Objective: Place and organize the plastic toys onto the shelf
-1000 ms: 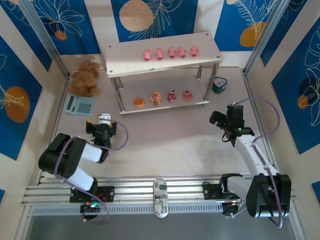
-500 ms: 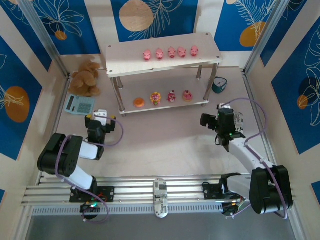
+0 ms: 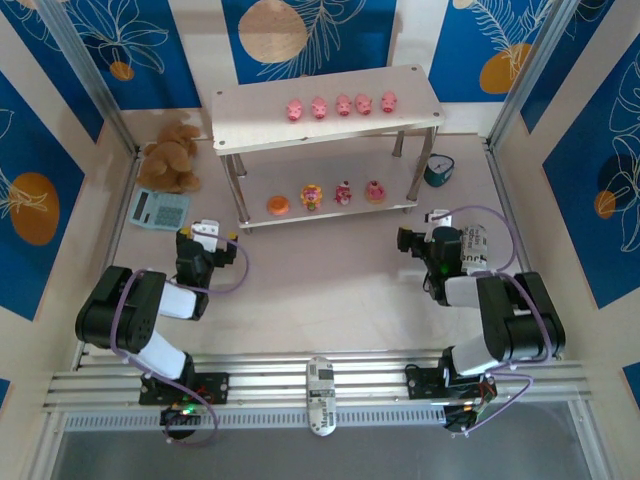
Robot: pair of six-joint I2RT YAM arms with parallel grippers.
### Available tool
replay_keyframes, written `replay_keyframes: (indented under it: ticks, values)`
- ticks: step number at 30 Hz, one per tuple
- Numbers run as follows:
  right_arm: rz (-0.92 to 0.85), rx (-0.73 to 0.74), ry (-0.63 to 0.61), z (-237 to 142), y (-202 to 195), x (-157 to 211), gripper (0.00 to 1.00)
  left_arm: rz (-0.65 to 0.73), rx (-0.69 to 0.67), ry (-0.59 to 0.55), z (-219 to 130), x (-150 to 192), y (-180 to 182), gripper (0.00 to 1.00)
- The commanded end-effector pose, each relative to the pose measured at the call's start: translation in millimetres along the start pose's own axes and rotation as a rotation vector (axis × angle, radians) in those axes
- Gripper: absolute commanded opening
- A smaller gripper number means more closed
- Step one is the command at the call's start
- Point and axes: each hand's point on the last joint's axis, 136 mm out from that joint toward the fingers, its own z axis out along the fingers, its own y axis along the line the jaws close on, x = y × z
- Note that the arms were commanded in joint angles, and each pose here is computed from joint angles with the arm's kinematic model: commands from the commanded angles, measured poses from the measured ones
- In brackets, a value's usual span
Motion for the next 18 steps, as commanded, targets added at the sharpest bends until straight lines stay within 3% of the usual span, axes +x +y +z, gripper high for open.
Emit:
replay_keyframes:
  ticks: [1, 18]
  values:
    - [0.009, -0.036, -0.095, 8.4, 1.7, -27.1, 0.99, -0.025, 0.012, -0.029, 3.4, -9.5, -0.6, 1.0]
    - [0.034, -0.071, -0.069, 9.0, -0.4, -25.9, 0.99, -0.047, -0.019, 0.012, 10.4, -7.1, 7.3, 1.0]
